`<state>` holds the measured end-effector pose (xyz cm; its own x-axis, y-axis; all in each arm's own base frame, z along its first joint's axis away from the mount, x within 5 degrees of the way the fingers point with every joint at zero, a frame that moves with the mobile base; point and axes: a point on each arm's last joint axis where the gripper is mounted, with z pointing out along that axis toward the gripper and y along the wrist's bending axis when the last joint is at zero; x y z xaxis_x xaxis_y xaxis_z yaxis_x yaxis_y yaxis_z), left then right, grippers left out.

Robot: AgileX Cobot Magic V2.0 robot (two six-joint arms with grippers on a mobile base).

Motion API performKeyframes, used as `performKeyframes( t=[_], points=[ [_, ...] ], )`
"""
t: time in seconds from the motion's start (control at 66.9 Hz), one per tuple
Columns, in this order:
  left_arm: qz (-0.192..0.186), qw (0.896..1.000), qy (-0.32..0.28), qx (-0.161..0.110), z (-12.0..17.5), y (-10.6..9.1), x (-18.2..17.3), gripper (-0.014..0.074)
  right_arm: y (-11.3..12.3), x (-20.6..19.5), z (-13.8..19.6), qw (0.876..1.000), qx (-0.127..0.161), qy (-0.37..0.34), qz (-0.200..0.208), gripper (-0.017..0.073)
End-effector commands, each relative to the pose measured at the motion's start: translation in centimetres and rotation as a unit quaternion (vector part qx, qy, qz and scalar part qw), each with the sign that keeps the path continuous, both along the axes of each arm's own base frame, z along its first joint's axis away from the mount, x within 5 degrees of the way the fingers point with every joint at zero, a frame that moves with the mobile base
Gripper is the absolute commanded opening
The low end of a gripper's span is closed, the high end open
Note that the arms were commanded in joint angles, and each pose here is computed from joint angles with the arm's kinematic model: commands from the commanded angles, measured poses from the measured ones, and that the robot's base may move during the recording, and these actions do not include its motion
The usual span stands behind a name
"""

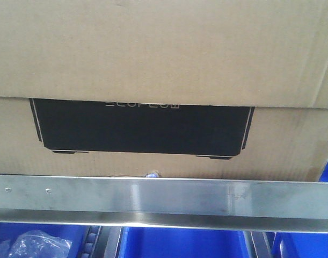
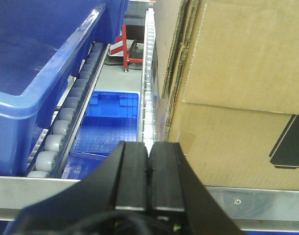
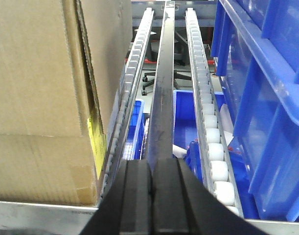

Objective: Grab box from left shelf to table start

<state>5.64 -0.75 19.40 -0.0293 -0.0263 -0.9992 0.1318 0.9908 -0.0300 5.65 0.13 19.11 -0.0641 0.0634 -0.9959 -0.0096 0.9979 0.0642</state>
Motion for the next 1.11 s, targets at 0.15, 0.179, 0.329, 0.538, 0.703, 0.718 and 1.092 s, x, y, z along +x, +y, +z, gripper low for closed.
performKeyframes(
  t=[0.15,0.179,0.329,0.538,0.703,0.718,1.092],
  points=[
    [0.000,0.998,-0.056,-0.012,1.1,0.0,-0.2,-0.0099,-0.1,0.0,0.8,0.999,-0.001,-0.045,-0.005,0.0058],
    [0.000,0.998,-0.056,-0.012,1.1,0.0,-0.2,-0.0099,-0.1,0.0,0.8,0.999,-0.001,-0.045,-0.005,0.0058],
    [0.000,0.998,-0.056,-0.012,1.1,0.0,-0.2,-0.0099,-0.1,0.0,0.8,0.999,-0.001,-0.045,-0.005,0.0058],
    [0.000,0.998,-0.068,-0.014,1.4,0.0,-0.2,-0.0099,-0.1,0.0,0.8,0.999,-0.001,-0.045,-0.005,0.0058],
    [0.000,0.993,-0.120,-0.021,2.3,0.0,-0.4,-0.0099,-0.1,0.0,0.7,0.999,-0.002,-0.045,-0.005,0.0058],
    [0.000,0.992,-0.123,-0.021,2.4,0.0,-0.4,-0.0099,-0.1,0.0,0.7,0.999,-0.002,-0.045,-0.005,0.0058],
    [0.000,0.982,-0.189,-0.026,8.3,0.2,-1.6,-0.0099,-0.1,0.0,0.8,0.999,-0.002,-0.046,-0.005,0.0058]
  ],
)
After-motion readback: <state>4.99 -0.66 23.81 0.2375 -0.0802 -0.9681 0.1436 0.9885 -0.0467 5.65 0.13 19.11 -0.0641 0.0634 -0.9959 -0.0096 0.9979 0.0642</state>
